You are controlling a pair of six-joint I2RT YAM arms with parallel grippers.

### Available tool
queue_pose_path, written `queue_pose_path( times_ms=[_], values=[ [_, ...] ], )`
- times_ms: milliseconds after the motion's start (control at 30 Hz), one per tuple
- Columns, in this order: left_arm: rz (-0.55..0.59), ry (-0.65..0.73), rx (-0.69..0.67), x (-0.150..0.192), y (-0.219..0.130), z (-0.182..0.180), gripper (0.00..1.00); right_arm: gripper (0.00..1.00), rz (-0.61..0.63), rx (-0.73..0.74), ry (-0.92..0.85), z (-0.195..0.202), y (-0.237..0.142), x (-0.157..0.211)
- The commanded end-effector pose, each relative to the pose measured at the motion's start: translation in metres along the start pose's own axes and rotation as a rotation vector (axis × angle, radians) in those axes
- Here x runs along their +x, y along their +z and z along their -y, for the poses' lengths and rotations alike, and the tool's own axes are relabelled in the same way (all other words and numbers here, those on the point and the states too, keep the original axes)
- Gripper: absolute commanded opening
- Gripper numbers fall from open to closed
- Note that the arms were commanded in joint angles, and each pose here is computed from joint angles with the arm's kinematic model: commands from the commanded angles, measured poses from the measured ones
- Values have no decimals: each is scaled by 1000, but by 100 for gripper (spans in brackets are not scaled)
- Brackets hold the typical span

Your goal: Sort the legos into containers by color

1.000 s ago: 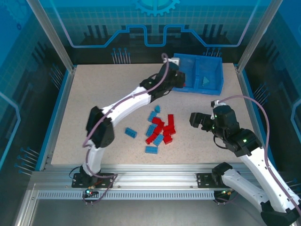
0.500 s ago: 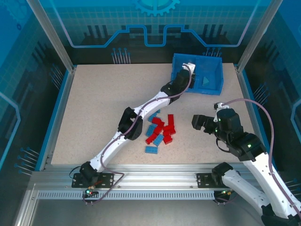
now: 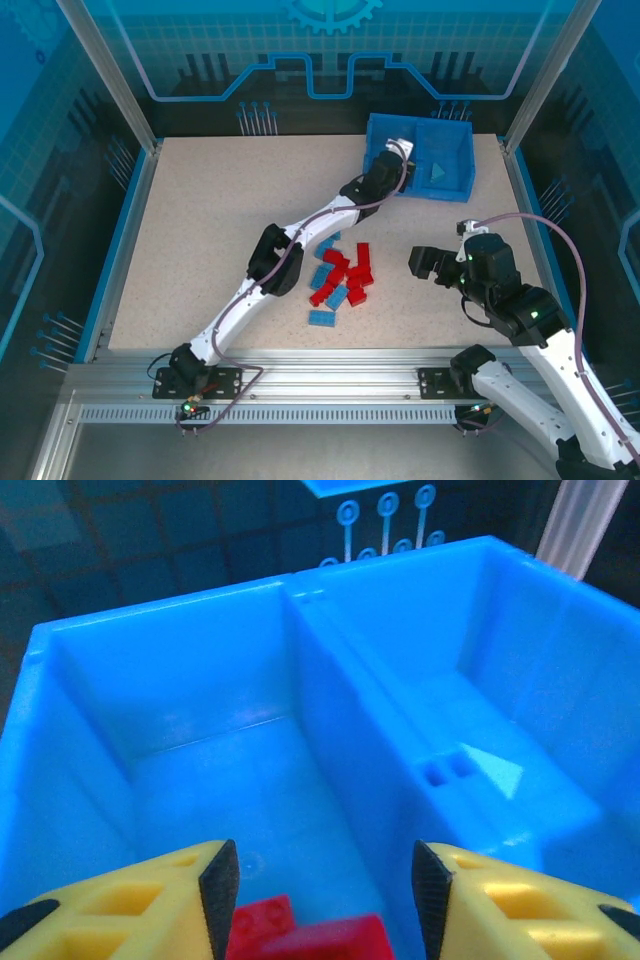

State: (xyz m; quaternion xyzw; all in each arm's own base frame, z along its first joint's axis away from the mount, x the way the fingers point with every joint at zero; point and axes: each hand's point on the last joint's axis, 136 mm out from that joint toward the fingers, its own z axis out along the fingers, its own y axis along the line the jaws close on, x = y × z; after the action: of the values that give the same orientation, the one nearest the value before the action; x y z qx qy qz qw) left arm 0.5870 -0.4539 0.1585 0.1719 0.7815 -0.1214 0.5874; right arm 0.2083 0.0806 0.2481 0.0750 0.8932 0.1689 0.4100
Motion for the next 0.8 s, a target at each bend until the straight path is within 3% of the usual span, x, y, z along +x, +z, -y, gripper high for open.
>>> queue_pose_path(
  times_ms=[0, 133, 333, 567, 767],
  values=[
    [159, -79, 70, -95, -49, 16, 52, 100, 2, -25, 22, -5, -9, -2],
    [228, -224, 176, -139, -114, 18, 52, 100, -10, -30, 5, -6, -9, 0],
    [206, -326, 192, -138, -235, -18, 51, 99, -82, -137, -105, -35, 1, 2],
    [20, -191, 64, -69, -383, -90, 53, 99, -208, -240, -446, -112, 38, 25],
    [-152, -17, -48, -5, -480, -145, 58, 100, -288, -381, -775, -200, 83, 77]
  ],
)
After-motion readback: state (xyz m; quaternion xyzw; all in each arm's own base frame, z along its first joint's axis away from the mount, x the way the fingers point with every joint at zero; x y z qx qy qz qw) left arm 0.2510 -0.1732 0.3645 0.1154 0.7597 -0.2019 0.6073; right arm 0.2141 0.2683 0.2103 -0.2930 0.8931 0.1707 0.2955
